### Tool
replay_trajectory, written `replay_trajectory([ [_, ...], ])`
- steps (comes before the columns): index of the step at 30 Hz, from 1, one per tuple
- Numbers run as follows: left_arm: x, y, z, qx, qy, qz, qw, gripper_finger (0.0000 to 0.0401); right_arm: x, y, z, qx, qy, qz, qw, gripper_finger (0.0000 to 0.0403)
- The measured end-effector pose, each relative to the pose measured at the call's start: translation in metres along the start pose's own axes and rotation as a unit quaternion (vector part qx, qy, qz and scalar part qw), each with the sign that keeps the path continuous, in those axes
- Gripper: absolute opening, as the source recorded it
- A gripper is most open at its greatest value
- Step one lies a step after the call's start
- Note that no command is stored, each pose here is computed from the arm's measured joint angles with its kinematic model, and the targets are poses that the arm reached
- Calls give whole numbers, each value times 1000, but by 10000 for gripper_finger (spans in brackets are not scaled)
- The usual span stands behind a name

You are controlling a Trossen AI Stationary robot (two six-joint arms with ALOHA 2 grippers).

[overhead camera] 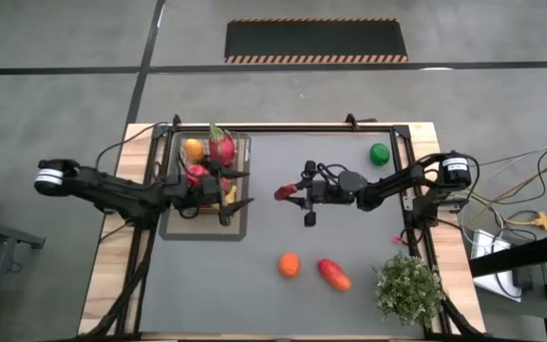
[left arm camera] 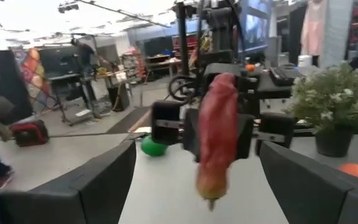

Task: Build produce basket
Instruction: Put the red chili pepper into the gold wire basket

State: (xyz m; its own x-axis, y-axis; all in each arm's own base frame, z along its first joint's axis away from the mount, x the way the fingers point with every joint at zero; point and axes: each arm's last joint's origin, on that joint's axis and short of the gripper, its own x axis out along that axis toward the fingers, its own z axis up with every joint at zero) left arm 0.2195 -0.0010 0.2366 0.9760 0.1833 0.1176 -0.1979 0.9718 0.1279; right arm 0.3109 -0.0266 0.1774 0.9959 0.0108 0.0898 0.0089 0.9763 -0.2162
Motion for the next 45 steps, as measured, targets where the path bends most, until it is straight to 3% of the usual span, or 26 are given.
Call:
replay_trajectory([
  [12,26,-9,-16,0,-23,-14,1000,325,0,0,1,-1,-3,-1,1000,82],
  [37,88,-18,-23,44,-18,-36,998,324,0,0,-1,6,5,0,1000,82],
  [41,91,-19,-25,44,-15,-37,998,303,0,0,-1,6,6,0,1000,82],
  [45,90,-19,-25,44,-15,-37,998,257,0,0,-2,7,8,1,1000,82],
])
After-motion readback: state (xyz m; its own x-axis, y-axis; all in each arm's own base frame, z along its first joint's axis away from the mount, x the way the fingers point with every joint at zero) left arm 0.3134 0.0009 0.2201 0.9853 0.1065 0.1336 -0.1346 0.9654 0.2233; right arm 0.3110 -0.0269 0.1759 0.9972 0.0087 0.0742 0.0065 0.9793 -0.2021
